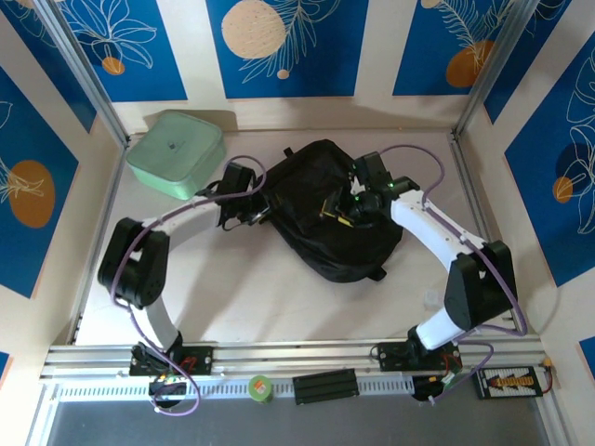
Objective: Pack the student bag
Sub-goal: Rotate the student bag at the center of the table, then move a pen from the student bag.
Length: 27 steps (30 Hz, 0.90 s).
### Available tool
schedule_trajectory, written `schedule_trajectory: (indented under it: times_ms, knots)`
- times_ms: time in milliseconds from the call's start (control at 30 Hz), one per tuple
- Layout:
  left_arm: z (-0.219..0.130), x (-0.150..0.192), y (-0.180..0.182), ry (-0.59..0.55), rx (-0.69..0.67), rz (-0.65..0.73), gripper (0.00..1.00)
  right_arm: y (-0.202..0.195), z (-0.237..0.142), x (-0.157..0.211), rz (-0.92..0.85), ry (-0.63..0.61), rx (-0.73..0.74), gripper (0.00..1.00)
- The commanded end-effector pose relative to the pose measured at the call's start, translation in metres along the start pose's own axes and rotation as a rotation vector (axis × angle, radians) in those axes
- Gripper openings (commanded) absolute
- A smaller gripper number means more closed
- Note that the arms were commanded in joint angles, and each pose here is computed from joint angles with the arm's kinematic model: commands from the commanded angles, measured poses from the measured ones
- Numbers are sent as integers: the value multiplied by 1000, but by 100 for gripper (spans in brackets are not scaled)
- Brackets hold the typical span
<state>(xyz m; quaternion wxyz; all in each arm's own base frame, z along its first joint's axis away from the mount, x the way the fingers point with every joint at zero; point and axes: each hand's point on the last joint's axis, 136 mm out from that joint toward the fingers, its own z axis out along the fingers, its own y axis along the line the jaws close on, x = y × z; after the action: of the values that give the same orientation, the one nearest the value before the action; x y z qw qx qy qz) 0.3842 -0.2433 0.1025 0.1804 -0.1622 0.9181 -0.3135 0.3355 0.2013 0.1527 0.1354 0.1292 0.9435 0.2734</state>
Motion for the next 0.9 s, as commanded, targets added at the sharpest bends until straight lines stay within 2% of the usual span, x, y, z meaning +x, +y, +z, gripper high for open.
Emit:
schedule_trajectory:
  times_ms: [0,200,300,367,467,633,733,867]
  knots:
    - [-14,26,-29,50,102,-9,53,3,18,-8,86,39,17,48]
    - [1,66,-53,147,136,-16,57,3,43,-20,118,40,80,44]
    - [14,78,-49,186,96,-21,57,2,54,-22,113,53,96,37]
    - [21,86,-48,213,84,-15,57,2,59,-24,108,58,95,29]
    - [26,96,-35,244,19,9,57,-4,63,-27,102,52,132,19]
    - [32,110,7,278,-151,90,50,-19,69,-29,71,56,203,4]
    - [39,118,22,304,-205,125,44,-13,77,-27,-2,100,158,3]
    - [45,122,26,316,-217,151,43,10,86,-13,-175,235,69,2]
